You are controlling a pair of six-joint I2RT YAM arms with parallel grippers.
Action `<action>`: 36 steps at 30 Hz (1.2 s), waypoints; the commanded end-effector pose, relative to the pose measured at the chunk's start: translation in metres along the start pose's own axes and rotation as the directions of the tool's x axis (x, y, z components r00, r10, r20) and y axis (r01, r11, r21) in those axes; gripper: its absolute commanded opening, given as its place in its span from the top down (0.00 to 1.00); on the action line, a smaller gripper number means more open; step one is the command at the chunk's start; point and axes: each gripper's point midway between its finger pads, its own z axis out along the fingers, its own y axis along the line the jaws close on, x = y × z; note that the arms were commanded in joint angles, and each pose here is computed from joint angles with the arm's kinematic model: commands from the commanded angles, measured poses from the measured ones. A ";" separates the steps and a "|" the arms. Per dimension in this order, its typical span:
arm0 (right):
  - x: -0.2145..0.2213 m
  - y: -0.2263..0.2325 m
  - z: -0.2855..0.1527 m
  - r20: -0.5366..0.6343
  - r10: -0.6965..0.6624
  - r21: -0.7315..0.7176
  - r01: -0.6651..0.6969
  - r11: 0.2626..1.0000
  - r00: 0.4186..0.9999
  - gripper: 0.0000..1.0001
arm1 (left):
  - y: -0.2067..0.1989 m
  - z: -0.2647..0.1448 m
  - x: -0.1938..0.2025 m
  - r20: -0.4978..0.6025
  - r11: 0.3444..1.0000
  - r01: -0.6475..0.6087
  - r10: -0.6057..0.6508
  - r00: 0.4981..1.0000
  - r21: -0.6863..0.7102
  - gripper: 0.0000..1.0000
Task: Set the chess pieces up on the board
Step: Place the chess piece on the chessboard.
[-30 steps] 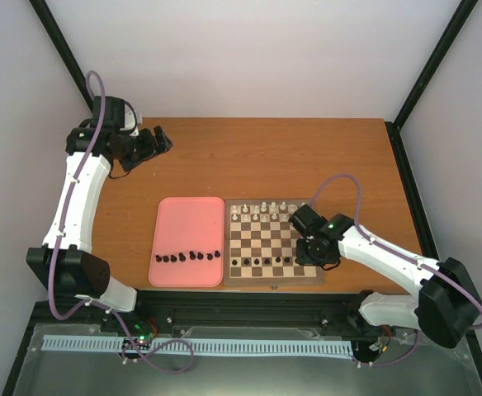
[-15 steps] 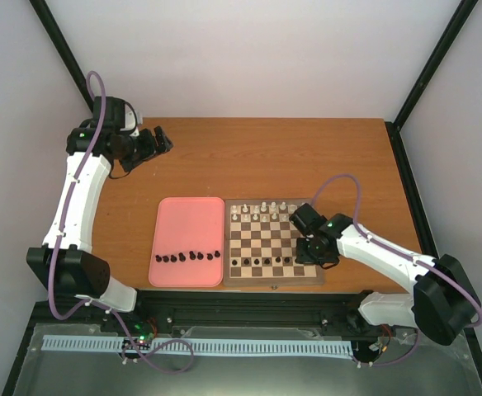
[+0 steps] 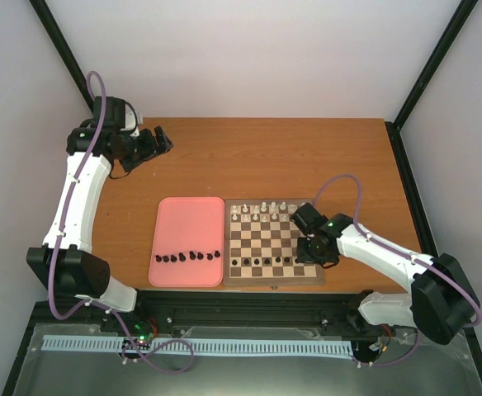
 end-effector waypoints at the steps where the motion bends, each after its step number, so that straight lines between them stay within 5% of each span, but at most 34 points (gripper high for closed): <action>1: -0.004 -0.004 0.005 0.006 0.003 0.018 -0.003 1.000 1.000 0.91 | -0.004 0.000 -0.001 0.004 1.000 -0.019 0.019 1.000 0.006 0.00; 22: 0.001 -0.001 -0.004 -0.002 0.000 -0.020 0.000 1.000 1.000 0.79 | -0.002 0.003 0.002 -0.004 1.000 -0.018 0.018 1.000 0.003 0.00; 28: -0.005 -0.004 -0.013 0.024 0.002 0.002 -0.002 1.000 1.000 0.63 | -0.002 0.002 0.001 -0.001 1.000 -0.019 0.019 1.000 0.005 0.00; 36: -0.010 -0.004 -0.015 0.039 0.013 0.007 -0.013 1.000 0.999 0.58 | -0.003 0.001 0.001 0.002 1.000 -0.020 0.020 1.000 0.006 0.00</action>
